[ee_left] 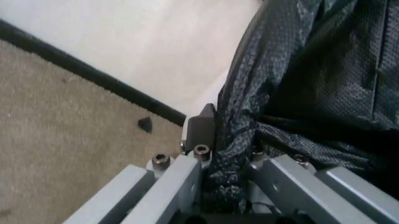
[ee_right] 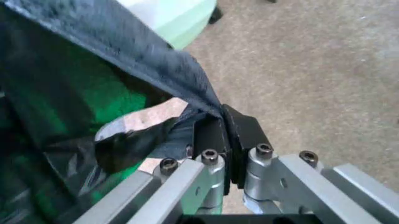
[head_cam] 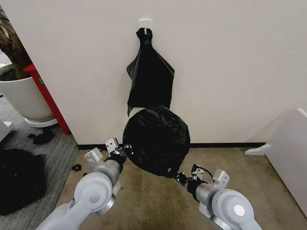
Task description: Place the garbage bag over the trash bin.
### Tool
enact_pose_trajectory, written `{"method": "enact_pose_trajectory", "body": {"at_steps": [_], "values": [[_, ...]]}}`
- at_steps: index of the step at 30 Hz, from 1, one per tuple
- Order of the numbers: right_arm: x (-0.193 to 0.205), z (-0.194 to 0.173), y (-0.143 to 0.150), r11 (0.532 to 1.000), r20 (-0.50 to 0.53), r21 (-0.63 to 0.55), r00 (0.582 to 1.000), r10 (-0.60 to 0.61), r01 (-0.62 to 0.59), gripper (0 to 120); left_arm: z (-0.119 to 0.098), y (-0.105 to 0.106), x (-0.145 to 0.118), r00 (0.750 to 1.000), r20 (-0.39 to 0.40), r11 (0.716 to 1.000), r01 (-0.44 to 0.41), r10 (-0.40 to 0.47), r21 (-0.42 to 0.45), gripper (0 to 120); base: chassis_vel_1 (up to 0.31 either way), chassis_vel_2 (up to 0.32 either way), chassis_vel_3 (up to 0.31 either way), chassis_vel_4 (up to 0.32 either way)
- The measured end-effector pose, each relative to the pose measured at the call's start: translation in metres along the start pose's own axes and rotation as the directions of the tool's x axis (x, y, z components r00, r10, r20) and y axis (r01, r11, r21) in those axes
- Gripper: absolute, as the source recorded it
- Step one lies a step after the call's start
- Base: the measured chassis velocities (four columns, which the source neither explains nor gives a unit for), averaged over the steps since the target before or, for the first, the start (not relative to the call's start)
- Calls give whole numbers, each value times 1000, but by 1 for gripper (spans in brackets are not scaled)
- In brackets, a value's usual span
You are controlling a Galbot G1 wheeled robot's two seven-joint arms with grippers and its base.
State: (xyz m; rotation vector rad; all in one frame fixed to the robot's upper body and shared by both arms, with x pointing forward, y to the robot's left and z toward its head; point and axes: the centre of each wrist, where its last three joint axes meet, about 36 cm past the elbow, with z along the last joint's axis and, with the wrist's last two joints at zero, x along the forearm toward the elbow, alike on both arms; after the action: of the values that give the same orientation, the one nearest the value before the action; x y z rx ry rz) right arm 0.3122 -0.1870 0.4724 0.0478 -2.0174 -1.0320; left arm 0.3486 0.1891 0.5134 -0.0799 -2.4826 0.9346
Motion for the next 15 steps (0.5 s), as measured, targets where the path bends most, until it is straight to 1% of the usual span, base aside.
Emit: {"method": "enact_pose_trajectory", "body": {"at_steps": [5, 15], "values": [[-10, -1, -9, 999, 20, 10, 999, 41, -41, 0, -3, -4, 1, 999, -36, 999, 3, -1, 44, 0, 0, 0, 0, 0], [-14, 1, -16, 998, 49, 37, 997, 57, -59, 0, -2, -4, 4, 998, -70, 998, 6, -1, 67, 0, 0, 0, 0, 0]]}}
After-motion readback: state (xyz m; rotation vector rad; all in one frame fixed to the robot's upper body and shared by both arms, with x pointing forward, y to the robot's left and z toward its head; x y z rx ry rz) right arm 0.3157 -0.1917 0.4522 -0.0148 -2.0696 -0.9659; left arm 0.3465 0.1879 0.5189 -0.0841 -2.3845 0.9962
